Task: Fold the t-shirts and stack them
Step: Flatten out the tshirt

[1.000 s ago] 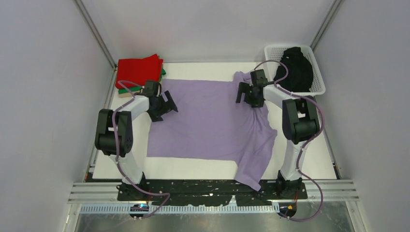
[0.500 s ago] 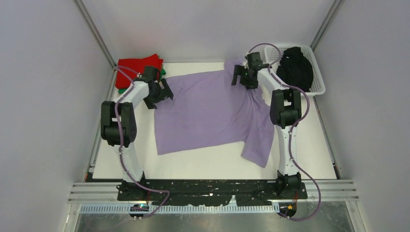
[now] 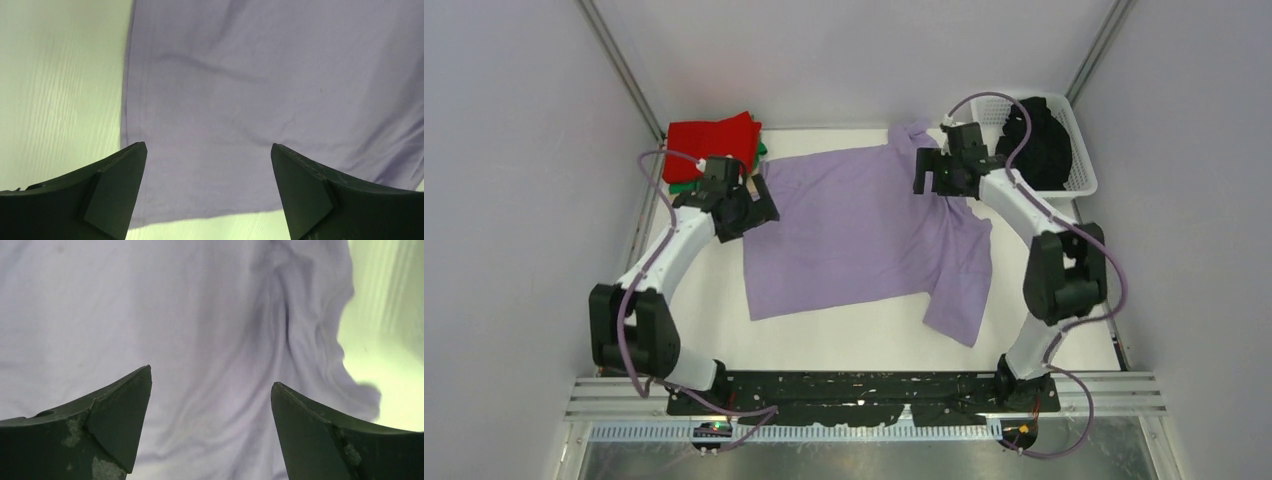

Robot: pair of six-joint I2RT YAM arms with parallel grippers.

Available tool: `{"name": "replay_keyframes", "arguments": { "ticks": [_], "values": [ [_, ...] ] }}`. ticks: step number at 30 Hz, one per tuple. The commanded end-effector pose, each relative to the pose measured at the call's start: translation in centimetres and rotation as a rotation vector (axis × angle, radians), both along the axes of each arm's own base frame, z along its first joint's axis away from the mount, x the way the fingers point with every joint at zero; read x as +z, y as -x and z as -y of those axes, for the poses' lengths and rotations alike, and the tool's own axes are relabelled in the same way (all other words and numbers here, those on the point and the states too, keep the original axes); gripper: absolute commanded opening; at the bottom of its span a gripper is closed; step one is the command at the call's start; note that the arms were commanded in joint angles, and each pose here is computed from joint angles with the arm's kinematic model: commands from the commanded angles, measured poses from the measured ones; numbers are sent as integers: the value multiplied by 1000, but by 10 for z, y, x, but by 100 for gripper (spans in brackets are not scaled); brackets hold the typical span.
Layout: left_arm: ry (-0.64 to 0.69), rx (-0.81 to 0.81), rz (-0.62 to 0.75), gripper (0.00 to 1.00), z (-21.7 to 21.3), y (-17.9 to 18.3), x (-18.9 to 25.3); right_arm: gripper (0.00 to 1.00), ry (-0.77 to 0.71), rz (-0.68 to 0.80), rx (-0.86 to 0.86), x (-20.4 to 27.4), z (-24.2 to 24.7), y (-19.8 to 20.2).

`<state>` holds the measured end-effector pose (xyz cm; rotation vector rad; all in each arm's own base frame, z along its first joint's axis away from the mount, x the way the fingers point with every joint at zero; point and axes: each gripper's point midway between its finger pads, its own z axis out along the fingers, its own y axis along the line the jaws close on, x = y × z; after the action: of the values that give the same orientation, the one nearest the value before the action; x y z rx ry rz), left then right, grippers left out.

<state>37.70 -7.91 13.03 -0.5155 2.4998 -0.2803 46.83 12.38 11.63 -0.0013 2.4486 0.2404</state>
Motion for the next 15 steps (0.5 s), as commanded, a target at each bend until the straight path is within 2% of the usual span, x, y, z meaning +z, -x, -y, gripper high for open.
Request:
{"name": "replay_keyframes", "arguments": {
  "ticks": [1,4,7,10,15],
  "values": [
    [-29,27,-51,100,-5,74,-12,96,-45,204,-108,56,18,36],
    [-30,49,-126,99,-8,130,-39,95,-75,253,-182,58,34,79],
    [-5,83,-171,100,-11,171,-63,95,-102,307,-253,60,47,102],
    [4,109,-170,99,-15,187,-73,95,-97,327,-270,54,57,124],
    [12,103,-181,91,-13,187,-80,95,-57,287,-280,40,67,142]
  ]
}}
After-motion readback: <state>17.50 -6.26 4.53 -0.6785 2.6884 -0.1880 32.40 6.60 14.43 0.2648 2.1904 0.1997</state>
